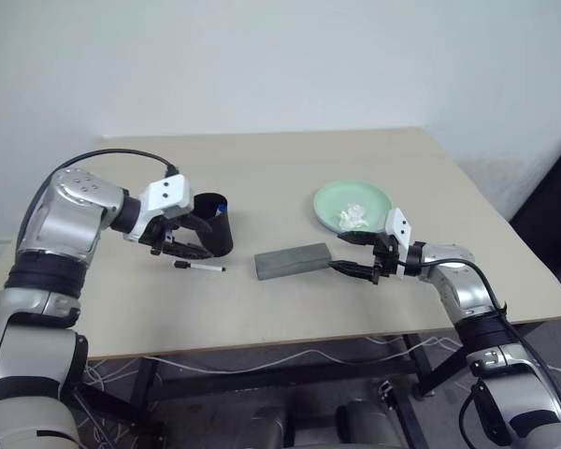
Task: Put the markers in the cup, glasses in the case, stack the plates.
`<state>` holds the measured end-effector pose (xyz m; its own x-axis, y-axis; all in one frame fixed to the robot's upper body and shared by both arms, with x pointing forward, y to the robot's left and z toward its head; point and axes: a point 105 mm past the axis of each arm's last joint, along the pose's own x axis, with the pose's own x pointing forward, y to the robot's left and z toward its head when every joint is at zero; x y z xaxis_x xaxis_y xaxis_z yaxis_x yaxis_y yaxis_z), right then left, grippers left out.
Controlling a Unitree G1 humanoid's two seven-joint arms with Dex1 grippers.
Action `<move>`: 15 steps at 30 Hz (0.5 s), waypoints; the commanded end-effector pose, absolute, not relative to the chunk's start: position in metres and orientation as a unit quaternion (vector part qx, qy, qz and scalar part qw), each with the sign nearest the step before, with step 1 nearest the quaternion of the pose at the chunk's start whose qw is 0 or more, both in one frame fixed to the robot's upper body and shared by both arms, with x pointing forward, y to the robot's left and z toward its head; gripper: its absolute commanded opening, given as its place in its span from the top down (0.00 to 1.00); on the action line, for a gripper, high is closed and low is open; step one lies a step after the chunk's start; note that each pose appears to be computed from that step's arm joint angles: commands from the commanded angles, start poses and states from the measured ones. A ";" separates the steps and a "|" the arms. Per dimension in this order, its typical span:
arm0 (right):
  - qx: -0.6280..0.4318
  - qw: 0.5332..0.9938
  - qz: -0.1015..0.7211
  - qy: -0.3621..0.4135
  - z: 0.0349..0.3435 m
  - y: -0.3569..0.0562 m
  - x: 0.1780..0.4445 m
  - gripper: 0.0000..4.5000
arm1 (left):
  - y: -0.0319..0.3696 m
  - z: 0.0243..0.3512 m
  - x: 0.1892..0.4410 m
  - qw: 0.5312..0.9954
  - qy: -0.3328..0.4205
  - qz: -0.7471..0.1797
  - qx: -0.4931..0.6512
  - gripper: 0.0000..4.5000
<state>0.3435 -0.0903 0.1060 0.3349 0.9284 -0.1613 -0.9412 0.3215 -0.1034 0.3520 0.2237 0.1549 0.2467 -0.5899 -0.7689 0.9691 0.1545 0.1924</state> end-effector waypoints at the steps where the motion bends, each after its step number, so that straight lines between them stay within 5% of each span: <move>1: -0.101 0.809 0.579 0.003 0.124 -0.086 0.348 0.17 | 0.226 0.150 0.359 0.668 0.298 -0.550 0.404 0.33; 8: -0.099 0.814 0.572 0.004 0.123 -0.089 0.347 0.17 | 0.240 0.124 0.366 0.605 0.360 -0.534 0.468 0.33; 15: -0.098 0.817 0.569 0.005 0.122 -0.091 0.346 0.17 | 0.234 0.109 0.375 0.593 0.363 -0.522 0.494 0.33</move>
